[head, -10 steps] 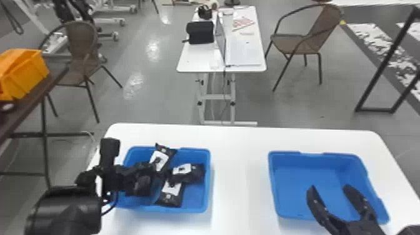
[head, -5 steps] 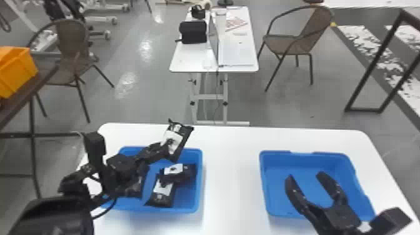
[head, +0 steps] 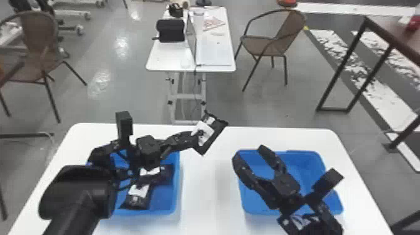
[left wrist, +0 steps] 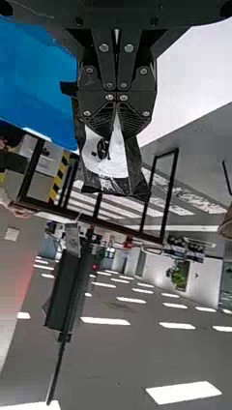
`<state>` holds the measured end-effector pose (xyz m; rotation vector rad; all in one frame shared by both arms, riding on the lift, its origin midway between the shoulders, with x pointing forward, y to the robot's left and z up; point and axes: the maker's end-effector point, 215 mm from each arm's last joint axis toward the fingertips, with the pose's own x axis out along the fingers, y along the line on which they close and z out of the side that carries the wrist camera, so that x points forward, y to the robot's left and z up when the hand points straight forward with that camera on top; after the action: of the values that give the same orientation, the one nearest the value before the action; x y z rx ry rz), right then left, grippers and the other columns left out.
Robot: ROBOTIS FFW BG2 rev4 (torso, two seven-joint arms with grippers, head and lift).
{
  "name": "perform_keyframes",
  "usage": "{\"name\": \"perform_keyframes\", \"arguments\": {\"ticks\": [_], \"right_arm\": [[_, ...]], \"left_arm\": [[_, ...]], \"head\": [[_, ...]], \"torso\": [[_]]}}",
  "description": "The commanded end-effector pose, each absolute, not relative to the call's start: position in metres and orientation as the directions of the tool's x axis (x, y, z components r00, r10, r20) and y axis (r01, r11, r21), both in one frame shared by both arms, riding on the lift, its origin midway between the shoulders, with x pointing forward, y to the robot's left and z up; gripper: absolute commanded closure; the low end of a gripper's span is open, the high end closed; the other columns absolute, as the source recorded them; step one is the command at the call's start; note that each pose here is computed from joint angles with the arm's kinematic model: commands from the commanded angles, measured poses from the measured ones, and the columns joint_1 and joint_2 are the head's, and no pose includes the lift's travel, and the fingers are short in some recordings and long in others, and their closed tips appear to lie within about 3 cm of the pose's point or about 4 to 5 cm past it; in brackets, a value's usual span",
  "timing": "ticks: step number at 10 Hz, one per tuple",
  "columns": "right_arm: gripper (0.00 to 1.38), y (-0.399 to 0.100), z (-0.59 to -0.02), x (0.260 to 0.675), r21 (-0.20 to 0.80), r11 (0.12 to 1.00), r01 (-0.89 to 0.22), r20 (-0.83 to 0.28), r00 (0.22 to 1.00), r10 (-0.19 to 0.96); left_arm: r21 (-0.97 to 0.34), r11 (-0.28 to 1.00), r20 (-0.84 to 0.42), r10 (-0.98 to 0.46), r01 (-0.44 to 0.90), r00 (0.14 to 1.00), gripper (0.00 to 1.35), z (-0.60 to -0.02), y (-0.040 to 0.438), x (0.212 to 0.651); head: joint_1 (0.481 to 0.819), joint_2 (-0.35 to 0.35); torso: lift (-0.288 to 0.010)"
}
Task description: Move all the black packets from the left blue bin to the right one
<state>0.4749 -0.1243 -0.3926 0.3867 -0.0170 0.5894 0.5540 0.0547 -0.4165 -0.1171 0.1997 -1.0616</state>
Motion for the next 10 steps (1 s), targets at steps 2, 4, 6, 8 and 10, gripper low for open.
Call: {"name": "perform_keyframes", "arguments": {"ticks": [2,4,6,8,10], "right_arm": [[0.11,-0.101,-0.388,0.496,0.379,0.709,-0.594,0.132,0.793,0.594],[0.12,-0.095,-0.388,0.517,0.388,0.695,-0.606,0.138,0.783,0.606],[0.11,-0.095,-0.386,0.533,0.388,0.696,-0.604,0.138,0.785,0.604],[0.12,-0.097,-0.391,0.548,0.389,0.707,-0.591,0.135,0.796,0.59],[0.12,-0.113,-0.413,0.553,0.396,0.745,-0.537,0.085,0.829,0.552]], "left_arm": [[-0.237,0.416,-0.068,-0.909,0.878,0.412,1.21,-0.41,0.02,0.557],[-0.264,0.361,-0.043,-0.931,0.894,0.364,1.21,-0.405,-0.013,0.549],[-0.278,0.337,-0.052,-0.94,0.899,0.336,1.21,-0.409,-0.023,0.544],[-0.289,0.322,-0.039,-0.945,0.901,0.325,1.21,-0.407,-0.028,0.541],[-0.282,0.311,-0.044,-0.949,0.908,0.311,1.21,-0.406,-0.034,0.539]], "head": [[0.695,-0.076],[0.695,-0.088],[0.695,-0.107],[0.695,-0.117],[0.695,-0.128]], "torso": [[0.0],[0.0],[0.0],[0.0],[0.0]]}}
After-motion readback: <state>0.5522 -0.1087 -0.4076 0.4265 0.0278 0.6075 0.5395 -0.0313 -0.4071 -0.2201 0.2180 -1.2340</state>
